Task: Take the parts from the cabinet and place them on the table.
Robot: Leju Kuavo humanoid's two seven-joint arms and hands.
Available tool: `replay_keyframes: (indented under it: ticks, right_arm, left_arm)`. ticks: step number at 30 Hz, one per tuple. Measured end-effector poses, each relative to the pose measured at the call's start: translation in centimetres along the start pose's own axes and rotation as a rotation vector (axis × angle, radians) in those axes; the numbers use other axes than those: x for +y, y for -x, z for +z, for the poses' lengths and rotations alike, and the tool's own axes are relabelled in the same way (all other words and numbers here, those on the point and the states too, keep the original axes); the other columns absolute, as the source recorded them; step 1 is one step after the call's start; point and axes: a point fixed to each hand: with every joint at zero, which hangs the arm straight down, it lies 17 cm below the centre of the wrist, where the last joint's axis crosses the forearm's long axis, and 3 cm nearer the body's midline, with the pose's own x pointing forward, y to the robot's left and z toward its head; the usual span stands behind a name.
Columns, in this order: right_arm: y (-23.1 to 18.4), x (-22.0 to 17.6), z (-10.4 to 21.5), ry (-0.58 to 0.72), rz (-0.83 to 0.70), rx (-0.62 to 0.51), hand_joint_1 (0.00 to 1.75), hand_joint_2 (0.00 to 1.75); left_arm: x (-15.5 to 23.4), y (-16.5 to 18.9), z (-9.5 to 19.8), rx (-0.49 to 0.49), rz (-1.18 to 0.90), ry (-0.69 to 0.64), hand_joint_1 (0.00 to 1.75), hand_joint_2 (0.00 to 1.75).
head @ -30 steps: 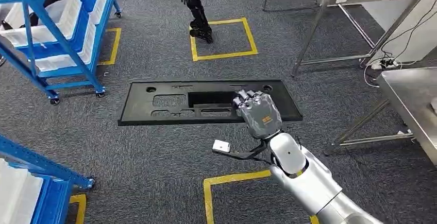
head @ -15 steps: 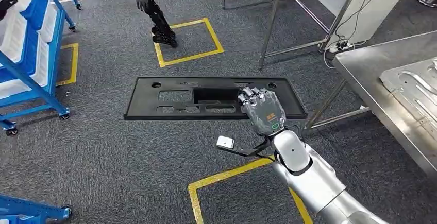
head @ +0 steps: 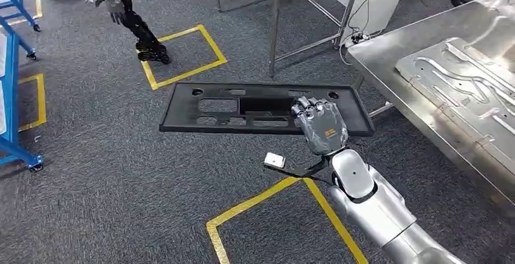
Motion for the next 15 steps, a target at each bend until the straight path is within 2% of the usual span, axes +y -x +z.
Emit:
replay_keyframes:
  ticks: [15]
  right_arm:
    - [0.56, -1.06, -0.56, 0.028, 0.034, 0.001, 1.75, 1.75]
  left_arm:
    - [0.29, 0.59, 0.12, 0.006, 0.007, -0.004, 0.0, 1.75]
